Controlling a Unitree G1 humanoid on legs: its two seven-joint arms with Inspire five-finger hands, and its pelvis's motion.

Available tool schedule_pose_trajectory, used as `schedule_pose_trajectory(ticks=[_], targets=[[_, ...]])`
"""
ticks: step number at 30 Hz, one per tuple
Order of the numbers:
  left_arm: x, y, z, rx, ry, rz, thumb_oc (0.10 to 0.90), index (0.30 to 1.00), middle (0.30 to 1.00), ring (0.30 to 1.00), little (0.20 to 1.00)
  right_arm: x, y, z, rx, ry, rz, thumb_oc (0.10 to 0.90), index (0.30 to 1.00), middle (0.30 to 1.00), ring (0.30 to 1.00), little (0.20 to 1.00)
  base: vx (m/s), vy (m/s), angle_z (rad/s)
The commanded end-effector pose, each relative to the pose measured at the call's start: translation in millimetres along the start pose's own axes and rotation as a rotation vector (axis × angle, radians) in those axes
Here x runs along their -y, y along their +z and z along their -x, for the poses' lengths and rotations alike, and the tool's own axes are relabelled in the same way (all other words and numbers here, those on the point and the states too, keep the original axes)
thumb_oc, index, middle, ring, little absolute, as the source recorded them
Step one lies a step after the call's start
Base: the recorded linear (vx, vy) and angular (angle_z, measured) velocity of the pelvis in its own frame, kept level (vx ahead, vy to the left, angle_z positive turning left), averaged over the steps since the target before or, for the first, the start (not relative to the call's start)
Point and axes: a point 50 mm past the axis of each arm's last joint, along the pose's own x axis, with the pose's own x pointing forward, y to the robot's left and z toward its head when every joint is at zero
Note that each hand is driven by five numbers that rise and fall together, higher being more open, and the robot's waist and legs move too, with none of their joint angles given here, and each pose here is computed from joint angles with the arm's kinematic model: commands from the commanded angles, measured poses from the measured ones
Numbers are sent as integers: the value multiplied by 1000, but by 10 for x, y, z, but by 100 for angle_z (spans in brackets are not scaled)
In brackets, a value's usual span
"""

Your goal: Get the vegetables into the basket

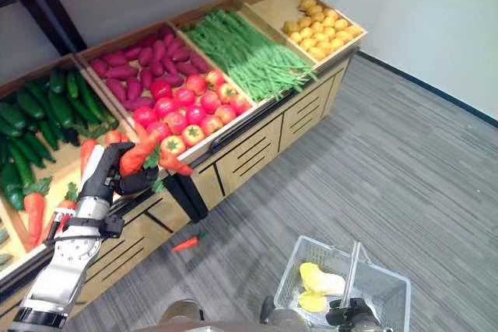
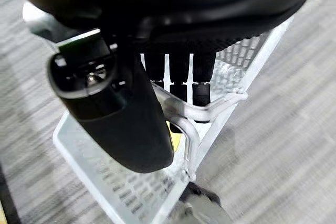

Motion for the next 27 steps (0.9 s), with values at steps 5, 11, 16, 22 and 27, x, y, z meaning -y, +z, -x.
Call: schedule_pose_trajectory(ticks=[5, 11, 16, 22, 27], targets=[[-379, 679, -107, 358, 145, -59, 400, 300, 300, 300, 300, 145, -82, 2, -25, -68, 17, 400, 300, 300, 300, 300, 15, 330, -64], [-469, 730, -122, 382, 192, -106, 400, 300, 300, 300, 300, 103, 111, -6, 46, -96, 12, 400, 300, 300, 300, 300, -32, 259, -56], [-457, 732, -137, 385, 202, -102, 400, 300, 300, 300, 300, 67, 128, -5, 49, -92, 11, 400, 300, 300, 300, 300, -46, 164, -59], [-460, 729, -145, 381, 205, -115, 400, 300, 300, 300, 300, 59, 101, -1, 44, -96, 1, 400, 300, 300, 300, 300, -31, 68, -80], [-466, 730, -152, 373, 206, -112, 400, 300, 300, 300, 300, 89, 85, 7, 59, -117, 21, 400, 300, 300, 300, 300, 40, -48, -48]])
